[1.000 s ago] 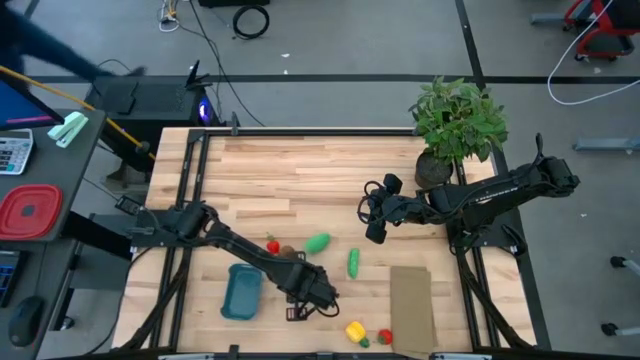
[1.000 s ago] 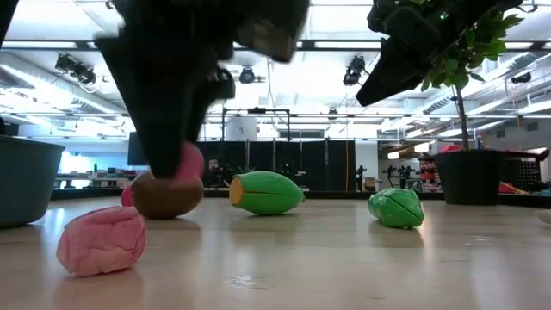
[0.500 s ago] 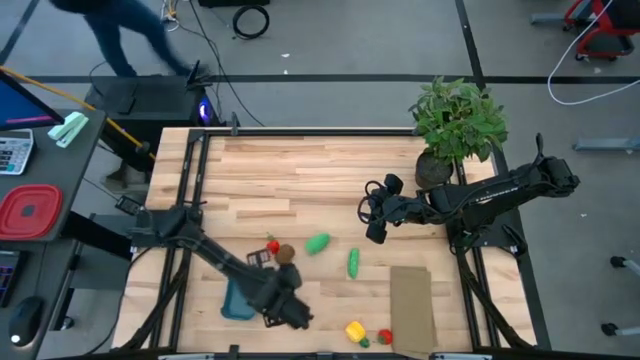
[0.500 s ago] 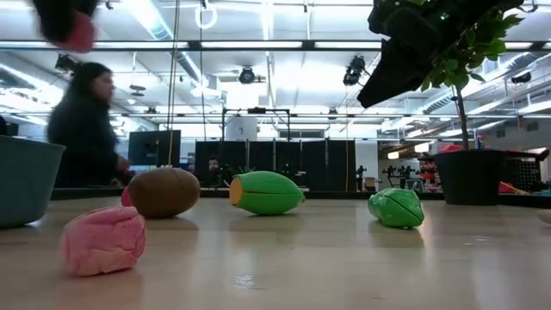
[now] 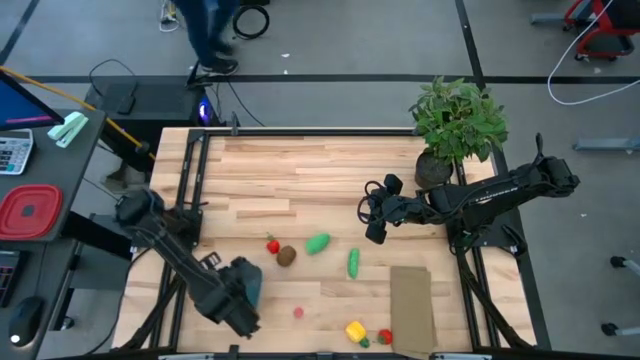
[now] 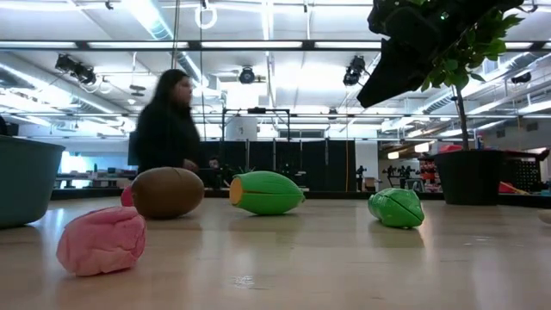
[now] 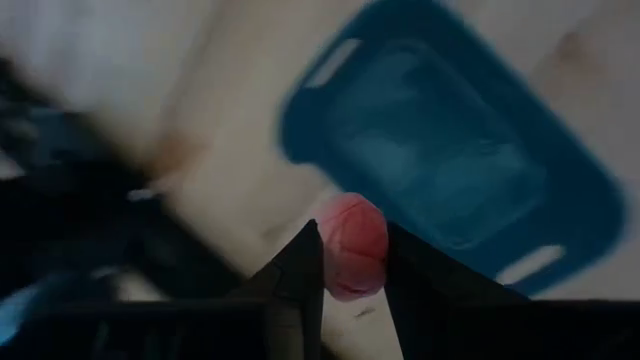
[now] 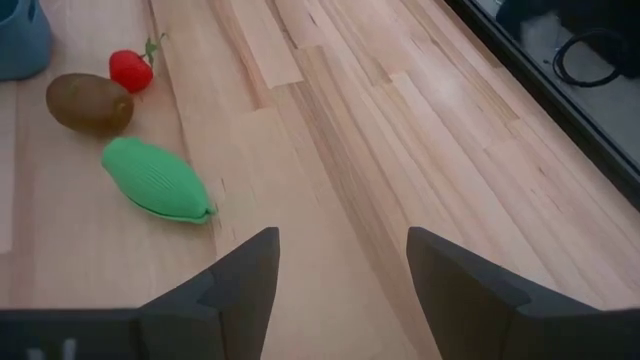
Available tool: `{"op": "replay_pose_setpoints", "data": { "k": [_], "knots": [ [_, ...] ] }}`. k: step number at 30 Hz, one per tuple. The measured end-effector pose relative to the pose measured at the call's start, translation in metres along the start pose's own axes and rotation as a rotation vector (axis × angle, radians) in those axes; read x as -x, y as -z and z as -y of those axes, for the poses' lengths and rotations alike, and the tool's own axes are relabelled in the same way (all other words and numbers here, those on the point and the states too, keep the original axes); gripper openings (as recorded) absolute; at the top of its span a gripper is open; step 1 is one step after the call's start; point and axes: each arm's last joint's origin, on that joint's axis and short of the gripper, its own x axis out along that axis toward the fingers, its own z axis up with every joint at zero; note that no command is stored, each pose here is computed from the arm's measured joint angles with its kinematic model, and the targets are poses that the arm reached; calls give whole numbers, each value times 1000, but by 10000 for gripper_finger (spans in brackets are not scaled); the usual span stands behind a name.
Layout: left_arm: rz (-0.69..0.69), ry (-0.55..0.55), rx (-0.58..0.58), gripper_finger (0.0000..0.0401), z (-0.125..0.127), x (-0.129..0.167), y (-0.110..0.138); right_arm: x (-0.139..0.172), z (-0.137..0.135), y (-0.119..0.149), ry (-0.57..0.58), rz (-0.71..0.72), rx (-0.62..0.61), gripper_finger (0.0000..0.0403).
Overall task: Pick and placing Produce into tupperware
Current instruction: Put the top pink peach into the blue bin, then put the pink peach into the blue bin
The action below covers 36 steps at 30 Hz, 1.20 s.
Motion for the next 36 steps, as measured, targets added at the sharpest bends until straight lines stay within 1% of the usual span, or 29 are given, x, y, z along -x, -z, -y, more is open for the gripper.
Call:
{"op": "replay_pose_setpoints", "data": {
  "k": [3, 5, 10, 12, 16, 18, 22, 28, 32, 36],
  "knots": [
    [32, 123, 9, 84, -1, -10, 4, 0, 0, 0, 0, 0, 0, 231],
    [37, 167, 25, 84, 0, -21, 5, 0, 0, 0, 0, 0, 0, 231],
    [22, 170, 27, 96, -1, -54, 7, 0, 0, 0, 0, 0, 1, 231],
    [23, 203, 34, 97, 1, -65, 7, 0, 0, 0, 0, 0, 1, 231],
    [30, 250, 36, 95, 2, -81, 8, 0, 0, 0, 0, 0, 1, 231],
    [30, 250, 37, 99, 1, -88, 9, 0, 0, 0, 0, 0, 1, 231],
    [22, 224, 33, 123, -4, -96, 11, 0, 0, 0, 0, 0, 1, 231],
    [28, 223, -22, 174, -4, -97, 10, 0, 0, 0, 0, 0, 2, 231],
    [27, 229, -2, 202, -4, -98, 4, 0, 0, 0, 0, 1, 3, 231],
    [31, 270, 30, 216, -2, -98, -7, 0, 0, 0, 1, 1, 3, 231]
  ]
}}
